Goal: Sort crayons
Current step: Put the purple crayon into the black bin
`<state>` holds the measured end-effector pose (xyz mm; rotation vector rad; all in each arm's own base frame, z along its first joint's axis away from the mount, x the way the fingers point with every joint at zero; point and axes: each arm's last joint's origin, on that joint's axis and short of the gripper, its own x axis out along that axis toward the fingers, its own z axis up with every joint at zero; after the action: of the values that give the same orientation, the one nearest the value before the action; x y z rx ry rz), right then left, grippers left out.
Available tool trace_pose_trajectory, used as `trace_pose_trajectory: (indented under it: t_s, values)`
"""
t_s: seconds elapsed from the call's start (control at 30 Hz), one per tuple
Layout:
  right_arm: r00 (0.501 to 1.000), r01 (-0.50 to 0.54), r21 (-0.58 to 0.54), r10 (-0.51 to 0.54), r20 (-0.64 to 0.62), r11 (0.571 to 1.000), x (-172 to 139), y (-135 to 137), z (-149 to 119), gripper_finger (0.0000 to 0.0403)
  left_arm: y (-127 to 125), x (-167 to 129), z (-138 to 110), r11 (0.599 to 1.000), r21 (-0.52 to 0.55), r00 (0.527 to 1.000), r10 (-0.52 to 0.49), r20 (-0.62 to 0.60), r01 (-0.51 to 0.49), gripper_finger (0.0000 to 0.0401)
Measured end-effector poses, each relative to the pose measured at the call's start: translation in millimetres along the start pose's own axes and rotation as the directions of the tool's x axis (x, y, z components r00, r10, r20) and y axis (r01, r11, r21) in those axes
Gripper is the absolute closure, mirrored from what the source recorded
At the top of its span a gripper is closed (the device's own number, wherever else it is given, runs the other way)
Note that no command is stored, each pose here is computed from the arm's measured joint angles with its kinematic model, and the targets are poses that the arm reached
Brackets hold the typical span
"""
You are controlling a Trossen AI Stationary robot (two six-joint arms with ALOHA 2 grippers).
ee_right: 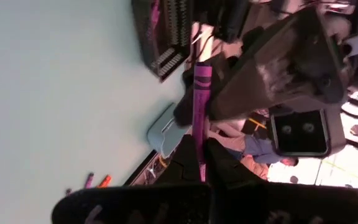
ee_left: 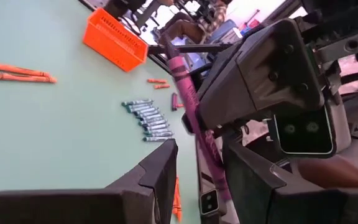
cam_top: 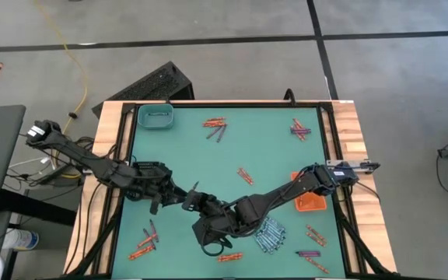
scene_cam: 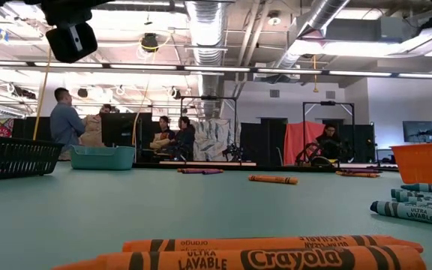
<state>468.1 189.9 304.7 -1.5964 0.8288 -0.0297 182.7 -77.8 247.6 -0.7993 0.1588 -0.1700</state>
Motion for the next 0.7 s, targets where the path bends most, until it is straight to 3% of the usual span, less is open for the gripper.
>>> trace_pose_trajectory:
  t_s: [0.33, 0.7]
  values:
    - [1.000, -0.013, -0.059, 0.012, -0.009, 0.998, 9, 12, 3, 0.0403, 2, 6, -4, 1.000, -0.002, 1.000, 0.007, -0.014, -0.007, 0.0291]
    - [0.999, -0.022, -0.085, 0.018, -0.049, 0.996, 17, 18, 1, 0.0403, 6, 7, -7, 0.998, 0.046, 0.998, 0.050, -0.040, -0.048, 0.0392]
